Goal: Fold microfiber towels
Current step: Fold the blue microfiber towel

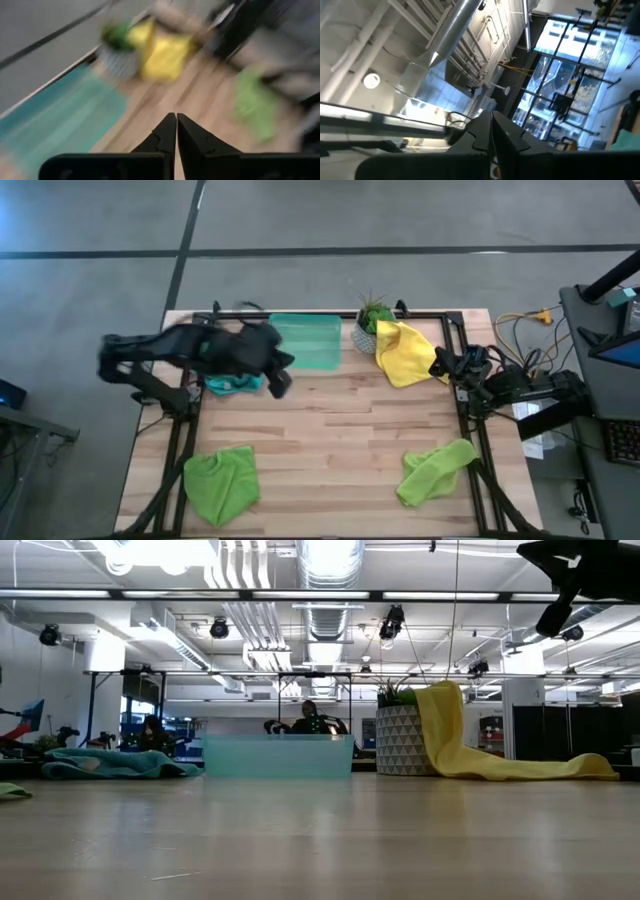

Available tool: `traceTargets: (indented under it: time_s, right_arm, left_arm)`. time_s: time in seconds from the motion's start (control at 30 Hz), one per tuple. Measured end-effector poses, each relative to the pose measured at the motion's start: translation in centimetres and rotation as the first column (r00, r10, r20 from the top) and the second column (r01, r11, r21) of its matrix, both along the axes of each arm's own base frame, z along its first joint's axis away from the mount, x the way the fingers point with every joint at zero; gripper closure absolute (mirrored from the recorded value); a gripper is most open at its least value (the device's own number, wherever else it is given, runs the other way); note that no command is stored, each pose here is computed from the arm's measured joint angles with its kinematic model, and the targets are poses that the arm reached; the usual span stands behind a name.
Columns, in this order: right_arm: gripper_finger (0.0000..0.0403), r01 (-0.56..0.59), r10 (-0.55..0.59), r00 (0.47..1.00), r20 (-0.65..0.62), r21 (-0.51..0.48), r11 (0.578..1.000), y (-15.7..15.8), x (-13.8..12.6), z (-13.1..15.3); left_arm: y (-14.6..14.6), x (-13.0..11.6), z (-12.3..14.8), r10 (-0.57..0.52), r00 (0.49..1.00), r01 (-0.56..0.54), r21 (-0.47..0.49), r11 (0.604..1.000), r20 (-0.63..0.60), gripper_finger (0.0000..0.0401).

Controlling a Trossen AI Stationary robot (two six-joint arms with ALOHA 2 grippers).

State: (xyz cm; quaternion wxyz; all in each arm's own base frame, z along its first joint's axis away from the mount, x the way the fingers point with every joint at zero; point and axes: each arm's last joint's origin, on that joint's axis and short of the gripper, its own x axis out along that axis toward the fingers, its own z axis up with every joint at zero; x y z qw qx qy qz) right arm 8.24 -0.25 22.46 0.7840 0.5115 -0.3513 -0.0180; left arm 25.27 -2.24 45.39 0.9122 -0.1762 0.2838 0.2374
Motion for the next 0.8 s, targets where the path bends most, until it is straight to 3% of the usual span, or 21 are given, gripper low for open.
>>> traceTargets:
  time_s: [0.1,0.2,0.3,0.47,0.57,0.67,0.73,0.8]
  right_arm:
    - [0.0394,0.015,-0.015,1.0,-0.01,-0.018,1.0,0.0,0.0,0.0]
    - [0.0394,0.021,-0.022,1.0,-0.014,-0.024,0.999,0.0,0.0,0.0]
    - [0.0394,0.038,-0.039,0.999,-0.024,-0.035,0.999,0.0,0.0,0.0]
    - [0.0394,0.086,-0.086,0.996,-0.032,-0.003,0.996,-0.2,0.0,-0.1]
    - [0.0394,0.144,-0.143,0.989,-0.048,0.025,0.989,-0.3,-0.1,-0.1]
    - [0.0394,0.196,-0.193,0.98,-0.058,0.064,0.978,-0.5,-0.2,-0.2]
    - [0.0394,0.207,-0.203,0.978,-0.057,0.074,0.976,-0.5,-0.2,-0.2]
    - [0.0394,0.206,-0.202,0.978,-0.056,0.076,0.976,-0.5,-0.2,-0.2]
  left_arm:
    - [-0.1,1.6,-0.7,-0.024,0.97,0.043,0.072,0.996,-0.241,0.0401]
    - [0.2,3.1,-2.7,-0.027,0.875,0.12,0.163,0.979,-0.483,0.0401]
    - [1.4,4.6,-4.4,0.067,0.837,0.085,0.251,0.964,-0.543,0.0401]
    - [6.7,2.4,-5.2,0.192,0.814,-0.104,0.187,0.977,-0.549,0.0401]
    - [9.4,1.1,-5.5,0.166,0.886,-0.135,0.1,0.986,-0.433,0.0401]
    - [11.5,-0.6,-5.7,-0.061,0.986,0.046,-0.1,0.994,-0.156,0.0401]
    - [12.7,-1.7,-6.7,-0.237,0.97,0.244,-0.201,0.949,0.061,0.0401]
    - [13.8,-2.8,-8.5,-0.275,0.944,0.315,-0.259,0.913,0.181,0.0401]
